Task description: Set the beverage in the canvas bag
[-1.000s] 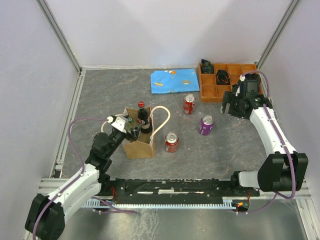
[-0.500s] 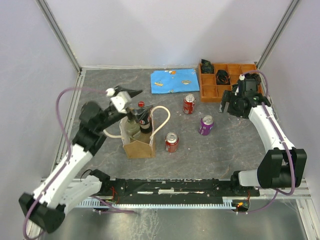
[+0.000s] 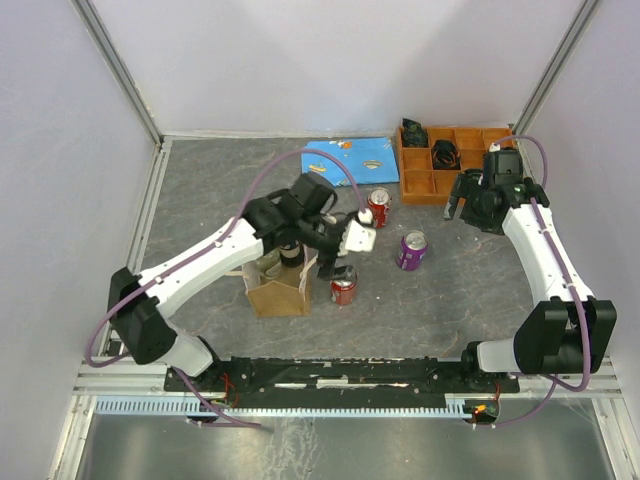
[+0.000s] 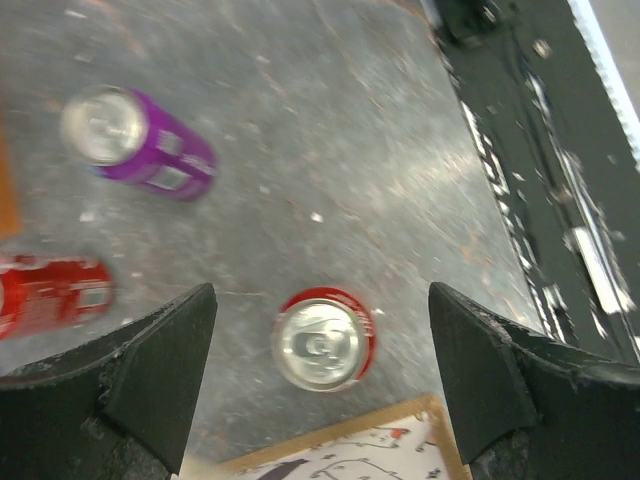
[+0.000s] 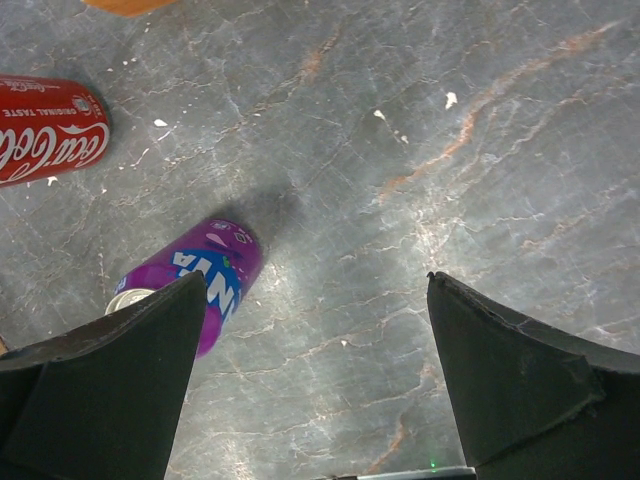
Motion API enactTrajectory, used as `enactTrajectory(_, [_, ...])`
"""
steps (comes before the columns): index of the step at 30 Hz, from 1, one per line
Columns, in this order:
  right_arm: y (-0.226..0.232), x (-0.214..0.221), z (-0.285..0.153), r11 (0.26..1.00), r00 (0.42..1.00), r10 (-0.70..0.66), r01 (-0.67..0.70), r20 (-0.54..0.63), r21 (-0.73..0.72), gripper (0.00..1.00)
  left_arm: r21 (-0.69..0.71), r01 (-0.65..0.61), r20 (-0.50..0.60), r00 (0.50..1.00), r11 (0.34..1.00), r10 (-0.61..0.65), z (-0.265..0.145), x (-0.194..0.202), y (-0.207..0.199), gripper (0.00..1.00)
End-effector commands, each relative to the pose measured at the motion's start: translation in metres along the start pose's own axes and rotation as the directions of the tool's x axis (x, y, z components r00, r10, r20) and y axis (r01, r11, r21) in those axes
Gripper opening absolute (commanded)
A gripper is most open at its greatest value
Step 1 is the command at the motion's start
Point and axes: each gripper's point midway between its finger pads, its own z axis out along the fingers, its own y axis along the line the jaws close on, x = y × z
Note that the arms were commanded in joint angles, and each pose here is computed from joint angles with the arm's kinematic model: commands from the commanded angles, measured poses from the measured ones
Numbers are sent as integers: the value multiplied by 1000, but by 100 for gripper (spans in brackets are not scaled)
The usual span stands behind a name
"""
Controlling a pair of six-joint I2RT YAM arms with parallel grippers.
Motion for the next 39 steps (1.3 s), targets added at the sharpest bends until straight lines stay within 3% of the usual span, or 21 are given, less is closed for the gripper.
enactTrajectory(1, [-12,-7,-21,999,999,9,-10,33,34,99,145,-67,-133,987,987,86,6,29,-33,93])
enactTrajectory(10, [-18,11,-18,999,1000,27,-27,7,25,99,158,-16,-248,967,987,55,27,66,-28,94])
enactTrajectory(18, [-23,10,-20,999,1000,26,-27,12,29,99,61,-20,-306,951,998,38,46,92,-4,95])
enactTrajectory(27, [-24,7,-21,999,999,36,-37,13,26,99,76,13,-367,930,997,16,55,126,-15,90])
enactTrajectory(30, [-24,7,-20,999,999,37,-37,12,24,99,75,13,-359,933,997,15,55,123,-15,69])
enactTrajectory(34, [-24,8,-19,999,999,41,-41,8,21,99,27,4,-291,957,1000,4,52,96,-3,11])
enactTrajectory(35, [-23,8,-18,999,999,41,-41,7,21,99,5,1,-263,965,1000,0,50,85,2,4])
enactTrajectory(39, [-22,11,-15,999,999,49,-49,0,12,99,-103,-30,-127,992,994,17,37,27,32,3])
